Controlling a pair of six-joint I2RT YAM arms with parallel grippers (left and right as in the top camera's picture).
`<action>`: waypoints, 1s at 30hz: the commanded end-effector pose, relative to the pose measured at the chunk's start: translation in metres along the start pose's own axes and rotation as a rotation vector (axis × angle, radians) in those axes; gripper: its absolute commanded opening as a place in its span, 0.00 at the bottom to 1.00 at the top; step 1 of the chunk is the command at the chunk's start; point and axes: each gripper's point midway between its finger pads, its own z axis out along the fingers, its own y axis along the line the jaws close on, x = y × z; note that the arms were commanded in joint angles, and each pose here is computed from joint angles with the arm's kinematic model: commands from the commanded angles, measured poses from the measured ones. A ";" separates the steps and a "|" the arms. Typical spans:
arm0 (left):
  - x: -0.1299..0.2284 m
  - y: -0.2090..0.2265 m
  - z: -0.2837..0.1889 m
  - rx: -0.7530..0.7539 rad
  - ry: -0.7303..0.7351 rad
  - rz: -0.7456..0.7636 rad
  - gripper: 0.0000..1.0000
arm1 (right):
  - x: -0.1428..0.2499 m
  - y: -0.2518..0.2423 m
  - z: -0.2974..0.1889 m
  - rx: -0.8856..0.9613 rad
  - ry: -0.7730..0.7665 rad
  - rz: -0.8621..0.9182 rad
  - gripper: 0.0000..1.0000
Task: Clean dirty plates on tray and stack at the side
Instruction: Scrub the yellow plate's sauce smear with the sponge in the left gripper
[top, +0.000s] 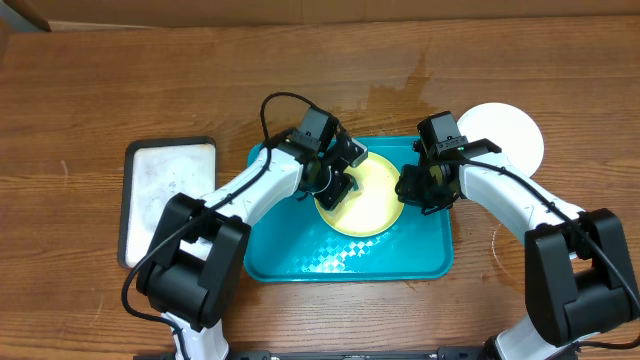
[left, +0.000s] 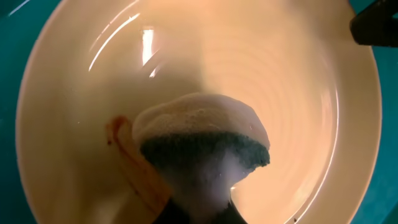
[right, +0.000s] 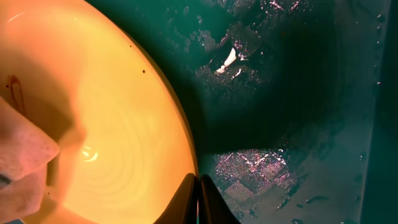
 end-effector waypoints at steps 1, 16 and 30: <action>0.005 -0.004 0.006 0.011 0.001 0.045 0.04 | -0.008 0.005 -0.003 -0.010 -0.019 -0.015 0.04; 0.003 -0.004 0.006 0.010 -0.004 0.048 0.04 | 0.007 0.005 -0.004 -0.023 0.049 0.028 0.19; -0.002 -0.002 0.006 -0.002 -0.024 0.055 0.04 | 0.021 0.002 0.012 -0.017 0.064 0.093 0.15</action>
